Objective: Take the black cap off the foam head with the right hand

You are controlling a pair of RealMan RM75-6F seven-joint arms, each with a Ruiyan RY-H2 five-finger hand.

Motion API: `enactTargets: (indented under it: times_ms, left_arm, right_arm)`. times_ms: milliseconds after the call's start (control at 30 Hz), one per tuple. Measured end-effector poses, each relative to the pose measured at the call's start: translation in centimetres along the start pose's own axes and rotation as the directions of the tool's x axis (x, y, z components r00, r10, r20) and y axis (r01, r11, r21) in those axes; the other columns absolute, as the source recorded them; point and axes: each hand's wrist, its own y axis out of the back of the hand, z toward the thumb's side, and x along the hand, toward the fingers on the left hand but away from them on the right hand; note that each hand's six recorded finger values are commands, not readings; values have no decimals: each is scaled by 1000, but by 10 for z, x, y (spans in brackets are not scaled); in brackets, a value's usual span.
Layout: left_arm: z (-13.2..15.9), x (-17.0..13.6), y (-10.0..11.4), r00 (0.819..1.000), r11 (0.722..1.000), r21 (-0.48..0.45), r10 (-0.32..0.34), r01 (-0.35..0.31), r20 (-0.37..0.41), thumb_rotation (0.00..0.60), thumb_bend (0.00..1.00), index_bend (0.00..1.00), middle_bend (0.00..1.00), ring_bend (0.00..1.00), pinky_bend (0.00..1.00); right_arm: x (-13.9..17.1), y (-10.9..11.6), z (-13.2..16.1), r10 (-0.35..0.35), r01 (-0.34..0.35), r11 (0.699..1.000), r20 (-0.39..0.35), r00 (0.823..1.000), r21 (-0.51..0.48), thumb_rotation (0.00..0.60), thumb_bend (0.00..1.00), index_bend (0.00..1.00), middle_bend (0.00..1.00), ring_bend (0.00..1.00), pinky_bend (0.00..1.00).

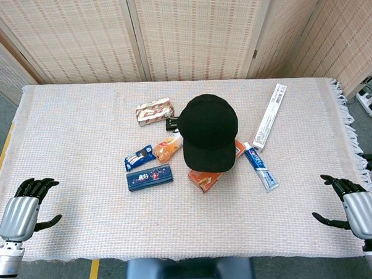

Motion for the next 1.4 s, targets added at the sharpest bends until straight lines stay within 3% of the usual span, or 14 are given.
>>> enactTargets:
  times_ms: [467,733,833,933,1033,1300,1400]
  left_arm:
    - [-3,-5,0,1000,1000,-8,3,-3,-4,600,95,277,262,230,179]
    - [-2,-5,3,1000,1000,-13,10,-10,4,600,97,277,262,230,178]
    - [-1,-4,2,1000,1000,-14,8,-8,7,600,96,276,262,230,179]
    - [0,-4,2,1000,1000,-15,8,-8,12,600,95,276,262,230,179]
    - [1,-3,1,1000,1000,-17,7,-6,16,600,97,276,262,230,179]
    - [-3,-6,3,1000,1000,-21,8,-7,11,600,96,277,262,230,178]
    - [-4,-7,3,1000,1000,-21,7,-7,9,600,96,277,262,230,178]
  right_arm:
    - [3,4,2,-30,30,1000,-8,1000,-2,443,0,207,342,313,426]
    - [4,1,5,-35,35,999,-17,999,-10,441,0,220,413,365,429]
    - [2,-1,9,-40,39,999,-31,999,-8,447,0,234,512,459,511]
    - [-5,-3,18,-56,56,998,-57,997,-12,446,0,235,710,646,705]
    - [-15,-7,33,-79,77,997,-95,992,-30,447,0,260,830,780,814]
    - [-57,-30,82,-64,50,996,-218,974,-70,467,0,316,974,970,994]
    - [-74,-36,104,-84,60,993,-258,963,-98,493,0,346,999,1000,1000]
